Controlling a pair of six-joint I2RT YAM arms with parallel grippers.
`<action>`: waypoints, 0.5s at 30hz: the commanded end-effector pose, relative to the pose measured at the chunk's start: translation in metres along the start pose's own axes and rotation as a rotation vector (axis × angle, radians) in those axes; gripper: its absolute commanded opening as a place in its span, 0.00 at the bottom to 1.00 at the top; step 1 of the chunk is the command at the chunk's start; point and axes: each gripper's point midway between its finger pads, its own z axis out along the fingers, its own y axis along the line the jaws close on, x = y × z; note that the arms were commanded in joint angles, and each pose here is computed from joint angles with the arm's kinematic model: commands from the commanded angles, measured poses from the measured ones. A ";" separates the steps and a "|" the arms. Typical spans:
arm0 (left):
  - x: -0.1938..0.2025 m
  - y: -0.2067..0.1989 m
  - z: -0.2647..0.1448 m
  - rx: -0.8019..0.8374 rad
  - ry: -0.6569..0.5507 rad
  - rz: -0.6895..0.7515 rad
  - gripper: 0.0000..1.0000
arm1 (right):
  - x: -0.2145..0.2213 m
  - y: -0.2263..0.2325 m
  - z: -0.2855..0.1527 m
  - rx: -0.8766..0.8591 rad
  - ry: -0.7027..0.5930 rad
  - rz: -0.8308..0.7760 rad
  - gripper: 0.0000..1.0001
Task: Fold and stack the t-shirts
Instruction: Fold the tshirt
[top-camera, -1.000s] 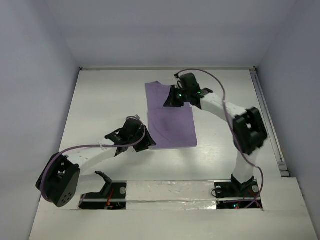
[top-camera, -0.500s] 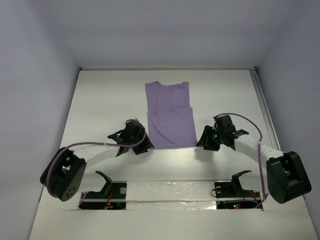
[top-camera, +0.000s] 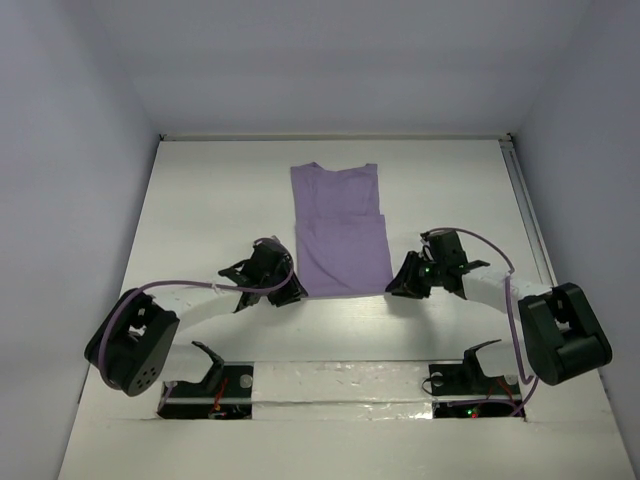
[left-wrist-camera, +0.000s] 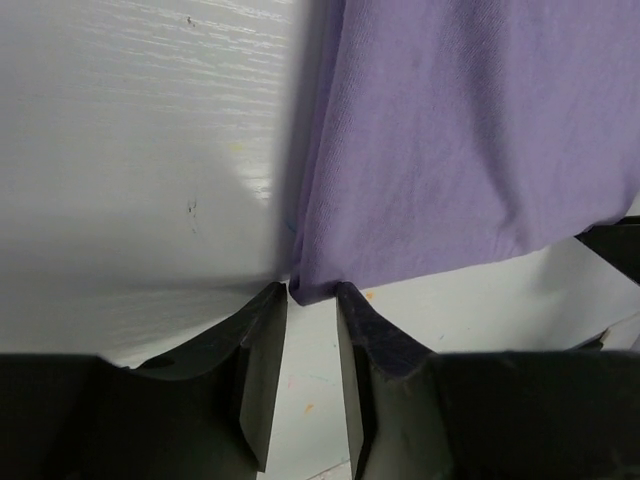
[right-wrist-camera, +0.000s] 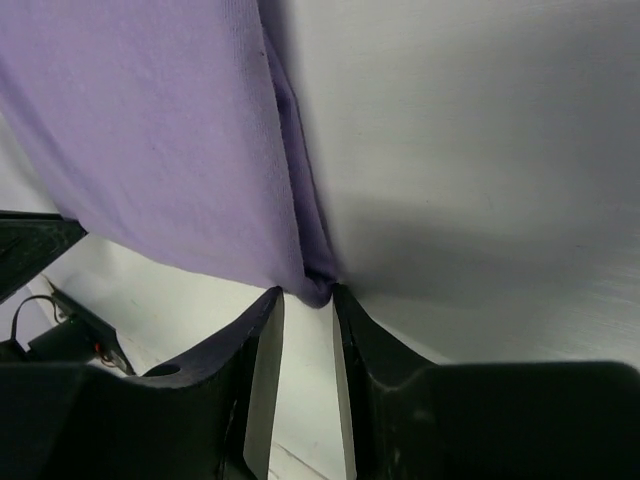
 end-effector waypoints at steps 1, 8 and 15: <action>0.002 0.020 0.004 -0.069 -0.003 0.009 0.24 | 0.003 -0.016 0.005 0.049 -0.008 0.008 0.32; -0.006 0.014 0.006 -0.073 -0.020 0.024 0.14 | -0.004 -0.018 0.011 0.059 -0.032 0.002 0.29; -0.012 0.011 0.004 -0.073 -0.040 0.047 0.00 | -0.008 -0.017 0.011 0.052 -0.047 -0.018 0.00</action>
